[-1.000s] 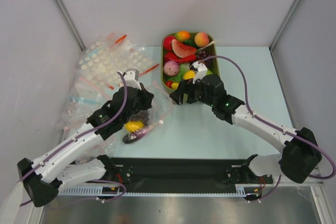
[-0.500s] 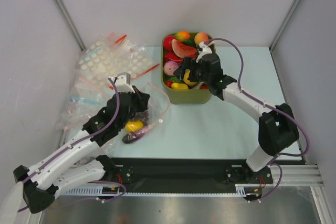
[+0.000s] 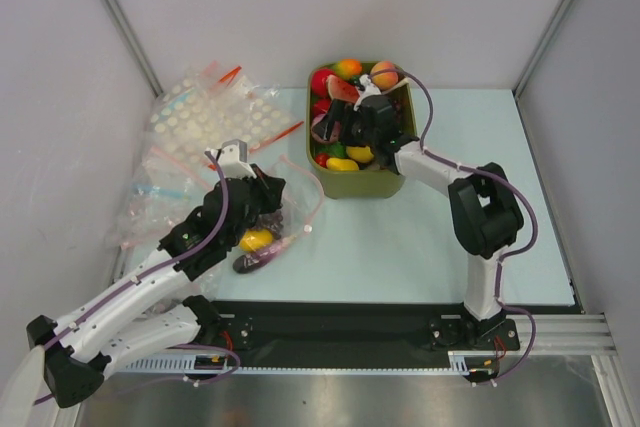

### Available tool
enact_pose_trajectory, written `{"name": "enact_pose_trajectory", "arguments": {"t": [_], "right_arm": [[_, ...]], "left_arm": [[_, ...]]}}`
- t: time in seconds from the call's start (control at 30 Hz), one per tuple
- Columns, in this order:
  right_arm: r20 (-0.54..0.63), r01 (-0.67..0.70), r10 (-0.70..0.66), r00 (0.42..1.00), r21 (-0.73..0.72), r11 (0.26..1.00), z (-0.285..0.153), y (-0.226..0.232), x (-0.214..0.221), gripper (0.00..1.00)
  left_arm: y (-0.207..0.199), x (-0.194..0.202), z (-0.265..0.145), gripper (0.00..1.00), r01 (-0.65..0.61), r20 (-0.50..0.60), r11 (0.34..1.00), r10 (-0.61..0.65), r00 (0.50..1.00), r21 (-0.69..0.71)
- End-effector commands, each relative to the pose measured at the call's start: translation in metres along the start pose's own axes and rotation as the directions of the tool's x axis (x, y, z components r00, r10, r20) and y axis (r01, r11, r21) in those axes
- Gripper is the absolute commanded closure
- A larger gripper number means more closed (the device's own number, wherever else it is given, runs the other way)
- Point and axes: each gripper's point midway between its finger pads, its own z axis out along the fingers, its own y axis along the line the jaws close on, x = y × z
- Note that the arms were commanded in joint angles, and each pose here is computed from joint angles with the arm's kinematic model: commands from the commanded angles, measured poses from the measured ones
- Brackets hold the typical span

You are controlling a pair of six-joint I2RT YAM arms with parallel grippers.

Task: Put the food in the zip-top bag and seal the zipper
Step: Pick up the fake vegetable from the bin, then place the fake vegetable in the zipper food storage bag.

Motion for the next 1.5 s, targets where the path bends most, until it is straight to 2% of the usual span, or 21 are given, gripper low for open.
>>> {"name": "enact_pose_trajectory", "arguments": {"t": [0.0,0.07,0.13,0.23,0.37,0.53,0.67,0.73,0.9,1.03,1.13,1.27,1.47], "right_arm": [[0.052,-0.012,0.013,0.999,-0.007,1.000,0.013,-0.002,-0.014,0.00],[0.073,0.000,0.002,0.997,-0.019,1.000,0.014,0.000,-0.017,0.10],[0.077,0.015,-0.013,0.997,-0.030,0.999,0.013,0.002,-0.020,0.33],[0.091,0.023,-0.020,0.996,-0.037,0.999,0.004,0.010,-0.028,0.51],[0.146,0.081,-0.077,0.986,-0.025,0.996,-0.023,0.018,-0.041,0.56],[0.160,0.136,-0.131,0.978,-0.019,0.991,-0.061,0.023,-0.041,0.63],[0.182,0.167,-0.161,0.970,-0.020,0.986,-0.095,0.029,-0.043,0.63],[0.196,0.183,-0.173,0.965,-0.033,0.983,-0.116,0.035,-0.043,0.63],[0.235,0.258,-0.221,0.947,-0.136,0.957,-0.171,0.068,-0.040,0.64],[0.234,0.319,-0.269,0.934,-0.212,0.924,-0.199,0.089,-0.015,0.65],[0.218,0.358,-0.304,0.927,-0.286,0.889,-0.212,0.111,0.009,0.66],[0.200,0.416,-0.370,0.907,-0.297,0.859,-0.212,0.128,0.034,0.66],[0.148,0.404,-0.376,0.915,-0.313,0.860,-0.194,0.131,0.058,0.66]], "left_arm": [[-0.009,-0.013,-0.001,1.00,0.003,0.048,0.999,-0.006,0.999,0.045],[-0.014,-0.013,-0.002,1.00,-0.016,0.040,0.997,0.013,0.999,0.076],[-0.014,-0.012,-0.003,1.00,-0.025,0.038,0.997,0.023,0.999,0.079],[-0.016,-0.013,-0.003,1.00,-0.026,0.041,0.996,0.022,0.999,0.088],[-0.010,-0.013,-0.004,1.00,-0.014,0.047,0.998,0.011,0.999,0.064],[-0.010,-0.015,-0.006,1.00,-0.003,0.042,0.999,0.001,0.999,0.054],[-0.014,-0.013,-0.003,1.00,-0.006,0.030,0.998,0.004,1.000,0.065],[-0.021,-0.003,0.002,1.00,-0.033,-0.018,0.995,0.034,0.999,0.093],[-0.030,0.010,0.016,1.00,-0.068,-0.096,0.993,0.077,0.992,0.099],[-0.037,0.017,0.019,1.00,-0.079,-0.131,0.989,0.096,0.987,0.129],[-0.038,0.015,0.017,1.00,-0.080,-0.127,0.987,0.098,0.987,0.137],[-0.043,0.009,0.008,1.00,-0.077,-0.117,0.982,0.098,0.988,0.170],[-0.054,-0.004,-0.010,1.00,-0.045,-0.077,0.967,0.067,0.995,0.250]]}}
